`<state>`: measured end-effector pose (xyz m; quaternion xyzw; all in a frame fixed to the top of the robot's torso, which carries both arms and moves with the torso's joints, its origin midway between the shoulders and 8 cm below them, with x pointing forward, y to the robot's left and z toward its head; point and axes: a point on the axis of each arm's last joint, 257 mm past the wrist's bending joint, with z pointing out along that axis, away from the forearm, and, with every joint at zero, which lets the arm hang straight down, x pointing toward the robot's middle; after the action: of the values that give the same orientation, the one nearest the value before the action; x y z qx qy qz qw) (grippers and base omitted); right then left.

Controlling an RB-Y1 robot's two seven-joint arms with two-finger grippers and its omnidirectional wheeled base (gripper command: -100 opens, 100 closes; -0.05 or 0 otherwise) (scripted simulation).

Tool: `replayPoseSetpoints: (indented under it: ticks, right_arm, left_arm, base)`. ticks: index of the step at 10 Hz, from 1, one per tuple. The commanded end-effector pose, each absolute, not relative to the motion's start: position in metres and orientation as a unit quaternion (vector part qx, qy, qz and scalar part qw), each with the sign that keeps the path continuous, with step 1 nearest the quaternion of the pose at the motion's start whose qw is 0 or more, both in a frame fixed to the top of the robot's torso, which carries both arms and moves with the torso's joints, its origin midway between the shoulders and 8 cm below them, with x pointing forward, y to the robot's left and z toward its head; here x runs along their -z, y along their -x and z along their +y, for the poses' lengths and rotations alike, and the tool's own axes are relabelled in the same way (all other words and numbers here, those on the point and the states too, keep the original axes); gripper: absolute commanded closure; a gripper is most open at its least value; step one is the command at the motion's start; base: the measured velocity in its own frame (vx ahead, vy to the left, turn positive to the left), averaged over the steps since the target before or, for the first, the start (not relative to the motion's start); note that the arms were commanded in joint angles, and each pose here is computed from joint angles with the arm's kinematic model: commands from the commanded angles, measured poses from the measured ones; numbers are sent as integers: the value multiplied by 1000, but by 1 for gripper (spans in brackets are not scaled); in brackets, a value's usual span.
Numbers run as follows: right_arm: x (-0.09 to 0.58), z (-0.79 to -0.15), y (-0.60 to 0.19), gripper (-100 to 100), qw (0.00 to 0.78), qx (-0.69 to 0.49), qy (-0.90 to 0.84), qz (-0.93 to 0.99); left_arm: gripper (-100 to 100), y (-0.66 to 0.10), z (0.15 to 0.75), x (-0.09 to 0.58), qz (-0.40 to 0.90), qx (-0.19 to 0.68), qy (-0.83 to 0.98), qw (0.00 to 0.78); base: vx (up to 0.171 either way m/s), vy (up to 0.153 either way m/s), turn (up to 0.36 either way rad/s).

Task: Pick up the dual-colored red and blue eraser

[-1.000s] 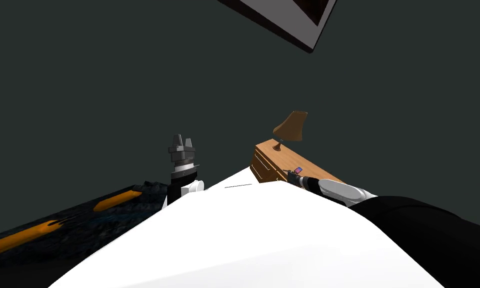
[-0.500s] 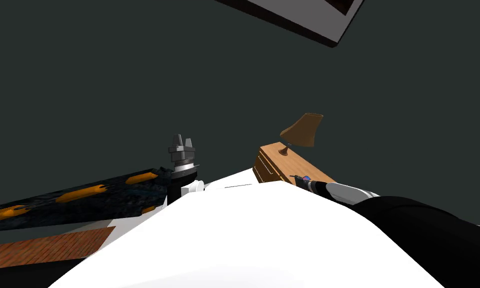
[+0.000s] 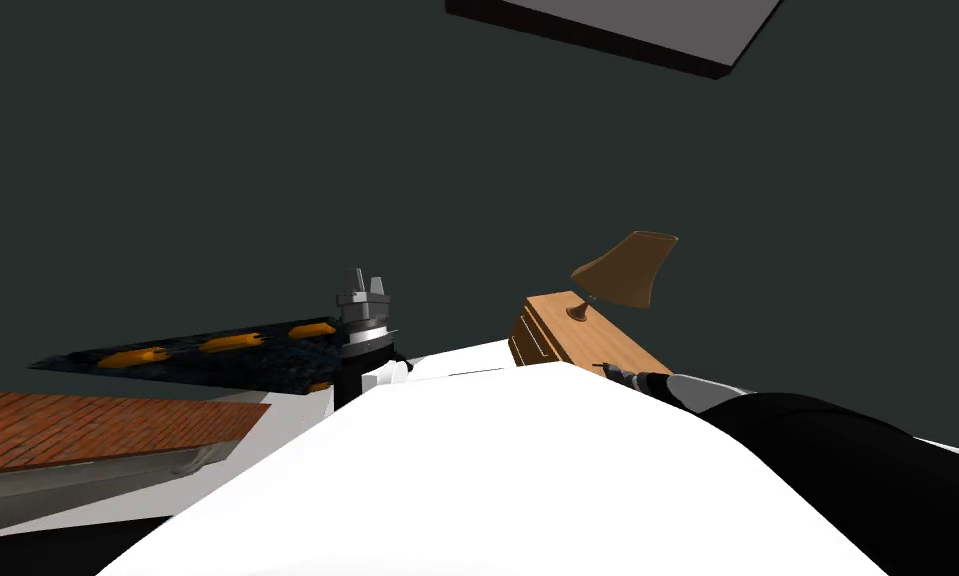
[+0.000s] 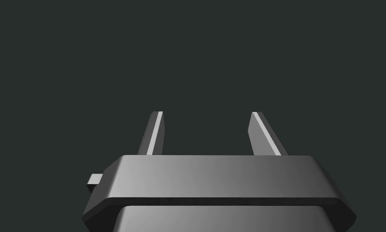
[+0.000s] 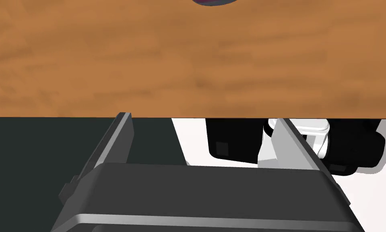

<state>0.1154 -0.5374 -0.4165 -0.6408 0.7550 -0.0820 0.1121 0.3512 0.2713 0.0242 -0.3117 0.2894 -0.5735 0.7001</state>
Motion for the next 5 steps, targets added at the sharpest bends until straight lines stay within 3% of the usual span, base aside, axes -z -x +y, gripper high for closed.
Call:
replayPoseSetpoints:
  ticks: [1,2,5]
  right_arm:
    - [419,-554,-87,-100,73,74,654,749]
    - [420,-563,-70,-100,52,67,660,747]
    - [423,-576,-40,-100,16,54,666,744]
  left_arm:
    - [0,-351,271,-24,289,574,312,700]
    - [0,-351,271,-24,289,574,312,700]
    - [0,-351,271,-24,289,574,312,700]
  base:
    - [-16,-116,375]
    - [-40,-140,423]
    - [-34,-92,214]
